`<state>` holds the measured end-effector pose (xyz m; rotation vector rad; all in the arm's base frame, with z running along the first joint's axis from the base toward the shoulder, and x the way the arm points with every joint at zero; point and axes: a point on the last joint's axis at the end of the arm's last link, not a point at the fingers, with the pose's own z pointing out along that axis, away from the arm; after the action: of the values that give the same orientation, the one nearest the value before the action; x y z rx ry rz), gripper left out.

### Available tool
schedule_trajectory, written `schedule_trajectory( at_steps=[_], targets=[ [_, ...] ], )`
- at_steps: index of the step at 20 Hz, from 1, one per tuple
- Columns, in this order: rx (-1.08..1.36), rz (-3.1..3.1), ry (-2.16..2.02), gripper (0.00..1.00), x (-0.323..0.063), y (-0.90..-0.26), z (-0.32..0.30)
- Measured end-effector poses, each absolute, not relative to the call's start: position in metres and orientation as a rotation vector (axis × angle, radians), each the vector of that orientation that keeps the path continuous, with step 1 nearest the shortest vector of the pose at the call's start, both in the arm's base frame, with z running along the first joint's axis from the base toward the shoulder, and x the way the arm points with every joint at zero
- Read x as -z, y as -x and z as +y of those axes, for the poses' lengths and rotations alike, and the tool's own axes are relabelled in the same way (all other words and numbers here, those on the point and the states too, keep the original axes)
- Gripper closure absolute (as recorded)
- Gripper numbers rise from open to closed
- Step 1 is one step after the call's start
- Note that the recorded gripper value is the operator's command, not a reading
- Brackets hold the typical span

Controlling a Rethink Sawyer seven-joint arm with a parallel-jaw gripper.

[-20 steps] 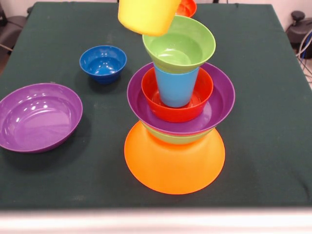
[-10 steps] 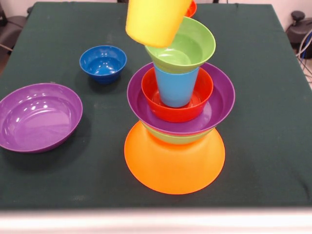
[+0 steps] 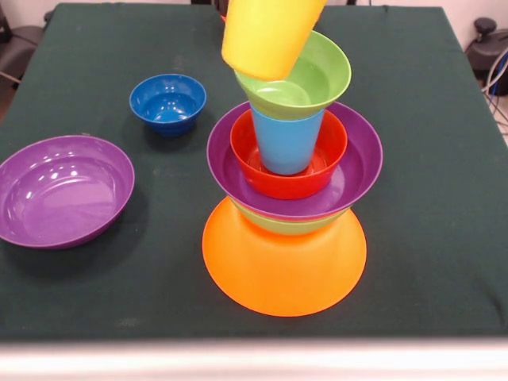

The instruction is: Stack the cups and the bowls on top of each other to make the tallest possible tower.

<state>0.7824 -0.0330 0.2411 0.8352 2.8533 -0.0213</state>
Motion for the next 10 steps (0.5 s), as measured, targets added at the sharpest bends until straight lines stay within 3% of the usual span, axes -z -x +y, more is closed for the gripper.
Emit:
schedule_trajectory(
  at_steps=[10],
  targets=[
    [0.012, 2.913, -0.875, 1.00, -0.219, -0.759, -0.030]
  ],
)
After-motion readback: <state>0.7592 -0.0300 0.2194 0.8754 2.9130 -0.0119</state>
